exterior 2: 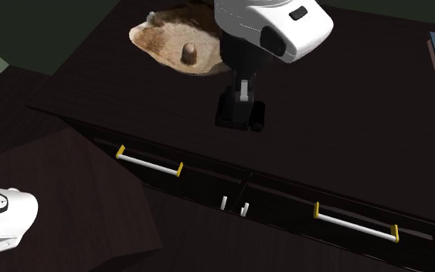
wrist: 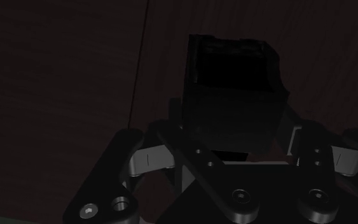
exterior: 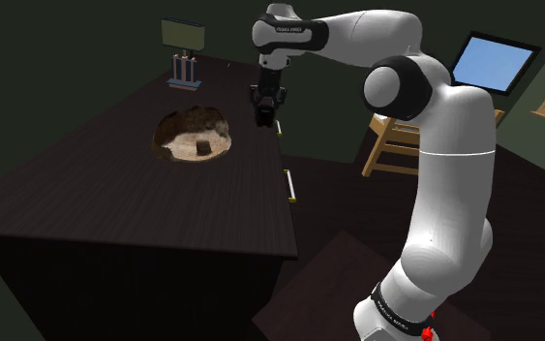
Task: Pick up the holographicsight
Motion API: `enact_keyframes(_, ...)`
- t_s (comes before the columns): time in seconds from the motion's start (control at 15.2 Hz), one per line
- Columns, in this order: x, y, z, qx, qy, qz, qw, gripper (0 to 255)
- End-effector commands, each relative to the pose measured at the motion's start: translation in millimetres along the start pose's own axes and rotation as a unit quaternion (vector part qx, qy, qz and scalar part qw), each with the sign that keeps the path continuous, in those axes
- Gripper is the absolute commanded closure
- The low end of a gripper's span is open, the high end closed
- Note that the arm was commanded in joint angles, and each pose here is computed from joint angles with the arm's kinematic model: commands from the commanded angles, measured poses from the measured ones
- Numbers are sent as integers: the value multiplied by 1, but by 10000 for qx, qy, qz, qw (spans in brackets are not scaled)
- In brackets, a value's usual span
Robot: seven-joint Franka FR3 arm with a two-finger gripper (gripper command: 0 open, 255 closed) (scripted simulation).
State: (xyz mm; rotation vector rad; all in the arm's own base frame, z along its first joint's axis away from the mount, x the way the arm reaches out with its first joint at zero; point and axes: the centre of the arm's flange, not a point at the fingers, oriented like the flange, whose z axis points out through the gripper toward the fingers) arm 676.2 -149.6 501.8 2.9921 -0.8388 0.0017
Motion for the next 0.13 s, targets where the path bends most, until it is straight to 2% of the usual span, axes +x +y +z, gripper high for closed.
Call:
enact_keyframes(0.0,0,-1,-7,0,0,1,10000,255)
enact_keyframes(0.07,0,-1,-7,0,0,1,10000,255)
